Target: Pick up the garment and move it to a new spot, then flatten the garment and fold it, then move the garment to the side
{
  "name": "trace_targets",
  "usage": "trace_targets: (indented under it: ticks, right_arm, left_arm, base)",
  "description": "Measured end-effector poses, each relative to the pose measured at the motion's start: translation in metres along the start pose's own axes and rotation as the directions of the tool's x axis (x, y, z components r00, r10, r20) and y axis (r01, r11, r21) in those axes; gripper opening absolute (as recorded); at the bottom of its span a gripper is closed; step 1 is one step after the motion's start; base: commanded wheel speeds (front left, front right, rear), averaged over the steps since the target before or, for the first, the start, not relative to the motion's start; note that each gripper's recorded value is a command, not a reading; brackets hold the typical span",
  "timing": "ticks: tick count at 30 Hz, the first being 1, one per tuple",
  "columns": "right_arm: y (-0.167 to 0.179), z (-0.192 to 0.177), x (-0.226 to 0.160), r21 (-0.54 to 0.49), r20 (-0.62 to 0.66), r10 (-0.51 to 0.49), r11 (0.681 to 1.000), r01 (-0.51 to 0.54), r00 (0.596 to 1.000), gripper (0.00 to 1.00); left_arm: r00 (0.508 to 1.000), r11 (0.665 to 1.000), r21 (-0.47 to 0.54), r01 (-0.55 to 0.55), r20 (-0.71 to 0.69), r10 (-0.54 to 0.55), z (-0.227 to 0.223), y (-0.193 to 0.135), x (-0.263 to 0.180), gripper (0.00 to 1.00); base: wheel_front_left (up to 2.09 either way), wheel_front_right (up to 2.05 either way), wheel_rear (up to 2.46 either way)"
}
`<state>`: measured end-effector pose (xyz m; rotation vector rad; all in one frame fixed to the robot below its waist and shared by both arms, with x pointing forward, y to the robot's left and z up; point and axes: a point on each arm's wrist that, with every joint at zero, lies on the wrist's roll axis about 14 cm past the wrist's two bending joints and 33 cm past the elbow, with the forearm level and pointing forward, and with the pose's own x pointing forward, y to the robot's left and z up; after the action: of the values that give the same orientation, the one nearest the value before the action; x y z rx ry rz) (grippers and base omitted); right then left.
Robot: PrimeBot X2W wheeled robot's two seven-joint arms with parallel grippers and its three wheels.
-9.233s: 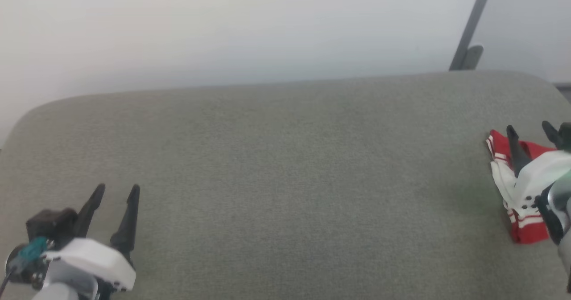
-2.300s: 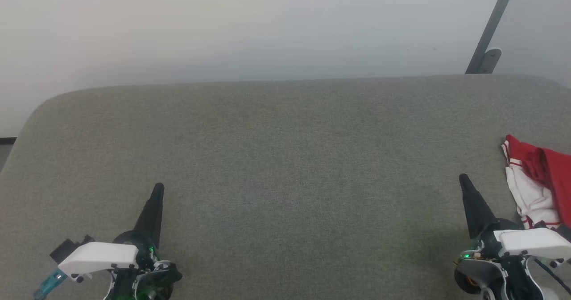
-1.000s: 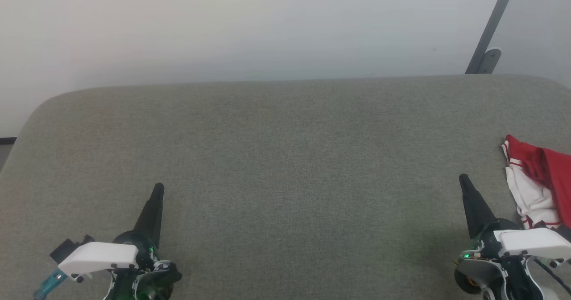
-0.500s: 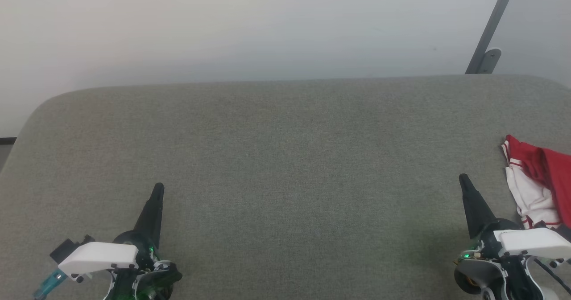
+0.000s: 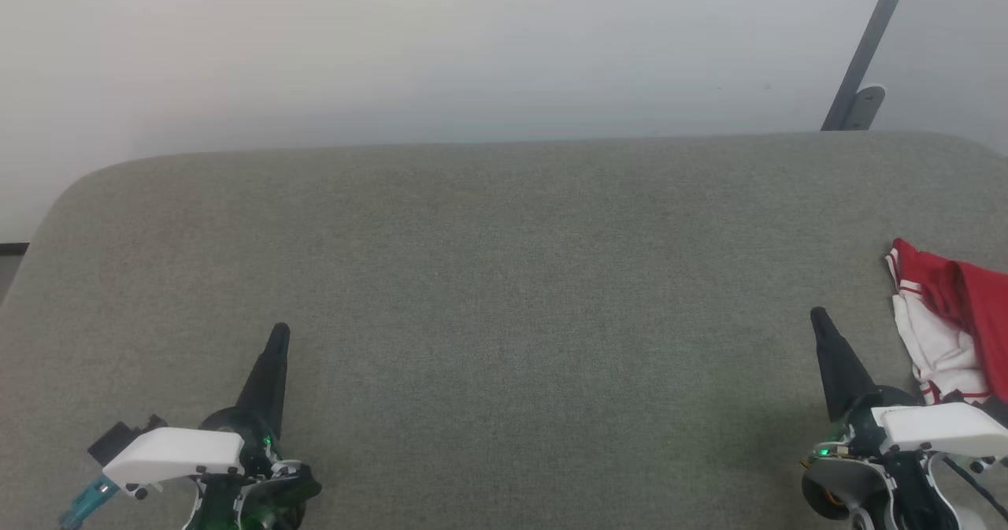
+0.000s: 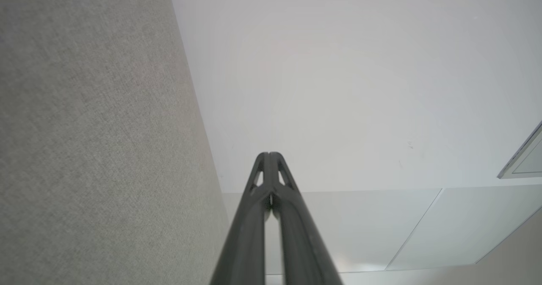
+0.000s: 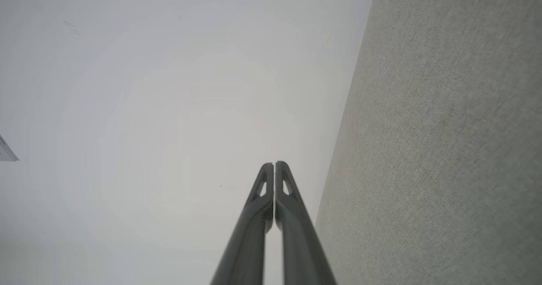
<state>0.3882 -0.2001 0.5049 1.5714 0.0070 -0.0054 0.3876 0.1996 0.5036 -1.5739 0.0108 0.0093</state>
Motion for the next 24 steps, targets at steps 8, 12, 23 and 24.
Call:
trace_targets:
  ticks: [8,12,23,24]
  right_arm:
    - [0.0000,0.0001,0.0000,0.000,0.000,0.000,1.000,0.000,1.000,0.00]
    - [0.0000,0.0000,0.0000,0.000,0.000,0.000,1.000,0.000,1.000,0.00]
    - [0.0001,0.0001,0.0000,0.000,0.000,0.000,1.000,0.000,1.000,0.00]
    - [0.0000,0.0000,0.0000,0.000,0.000,0.000,1.000,0.000,1.000,0.00]
  left_arm:
    - [1.000,1.000,0.000,0.000,0.000,0.000,0.0000,0.0000,0.0000,0.00]
    - [1.000,1.000,0.000,0.000,0.000,0.000,0.0000,0.0000,0.0000,0.00]
    - [1.000,1.000,0.000,0.000,0.000,0.000,-0.0001,0.0000,0.0000,0.00]
    - [1.000,1.000,0.000,0.000,0.000,0.000,-0.0001,0.0000,0.0000,0.00]
  base:
    - [0.00,0.00,0.00]
    - [0.00,0.00,0.00]
    - [0.00,0.00,0.00]
    - [0.00,0.00,0.00]
